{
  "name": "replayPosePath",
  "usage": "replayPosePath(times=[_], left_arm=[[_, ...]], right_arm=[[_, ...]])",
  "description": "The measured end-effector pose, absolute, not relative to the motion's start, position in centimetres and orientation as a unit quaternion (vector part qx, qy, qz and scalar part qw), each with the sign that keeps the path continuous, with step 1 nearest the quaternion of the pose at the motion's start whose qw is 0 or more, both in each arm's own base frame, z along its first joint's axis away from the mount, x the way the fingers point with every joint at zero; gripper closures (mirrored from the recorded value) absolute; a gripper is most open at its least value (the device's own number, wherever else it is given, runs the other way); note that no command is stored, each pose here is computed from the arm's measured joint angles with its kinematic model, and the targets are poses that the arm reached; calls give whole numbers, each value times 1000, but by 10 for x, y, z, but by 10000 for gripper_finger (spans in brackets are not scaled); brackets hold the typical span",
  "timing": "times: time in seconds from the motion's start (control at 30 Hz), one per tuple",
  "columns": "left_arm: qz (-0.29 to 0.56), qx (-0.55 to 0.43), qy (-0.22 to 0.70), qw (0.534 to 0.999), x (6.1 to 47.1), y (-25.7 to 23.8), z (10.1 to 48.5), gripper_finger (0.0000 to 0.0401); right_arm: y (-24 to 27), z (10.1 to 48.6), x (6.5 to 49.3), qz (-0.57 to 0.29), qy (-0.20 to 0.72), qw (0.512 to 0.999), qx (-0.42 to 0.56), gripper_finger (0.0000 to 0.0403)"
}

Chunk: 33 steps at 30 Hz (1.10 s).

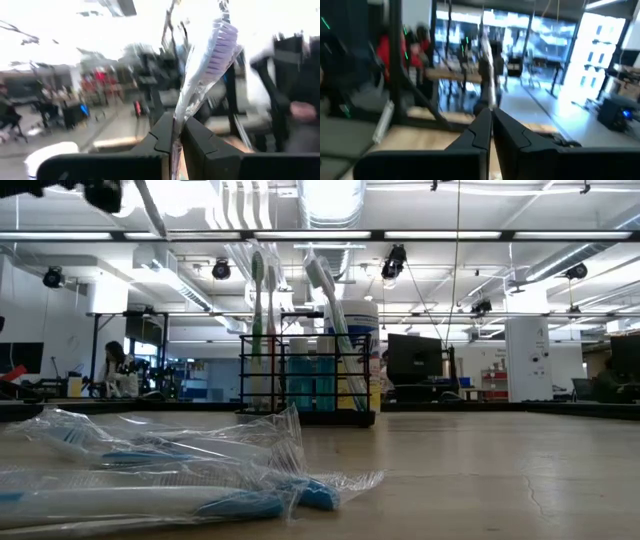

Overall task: Pick & Place toothbrushing station
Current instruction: Put the right violet toothbrush into the black wire organizer

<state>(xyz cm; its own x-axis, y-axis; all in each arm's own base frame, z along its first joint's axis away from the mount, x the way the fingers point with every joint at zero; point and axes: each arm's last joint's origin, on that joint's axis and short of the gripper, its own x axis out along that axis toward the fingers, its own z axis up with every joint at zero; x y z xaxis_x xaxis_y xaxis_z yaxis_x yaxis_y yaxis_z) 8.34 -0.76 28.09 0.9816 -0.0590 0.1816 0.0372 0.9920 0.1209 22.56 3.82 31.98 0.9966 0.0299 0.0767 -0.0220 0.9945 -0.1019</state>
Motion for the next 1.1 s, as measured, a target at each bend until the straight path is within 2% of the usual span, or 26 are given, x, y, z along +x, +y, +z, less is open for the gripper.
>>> replayPosePath(times=[0.23, 0.47, 0.8, 1.1], left_arm=[[13, 37, -126, 991, 71, -4, 249, 380], [18, 33, -82, 996, 83, -5, 228, 380], [17, 29, -78, 996, 84, -5, 224, 380], [33, 14, -65, 997, 89, -5, 209, 380]], right_arm=[[29, 289, 161, 21, -106, 994, -13, 394], [19, 247, 122, -9, -144, 989, 21, 394], [13, 200, 100, -34, -167, 984, 47, 394], [11, 199, 97, -52, -165, 983, 58, 394]])
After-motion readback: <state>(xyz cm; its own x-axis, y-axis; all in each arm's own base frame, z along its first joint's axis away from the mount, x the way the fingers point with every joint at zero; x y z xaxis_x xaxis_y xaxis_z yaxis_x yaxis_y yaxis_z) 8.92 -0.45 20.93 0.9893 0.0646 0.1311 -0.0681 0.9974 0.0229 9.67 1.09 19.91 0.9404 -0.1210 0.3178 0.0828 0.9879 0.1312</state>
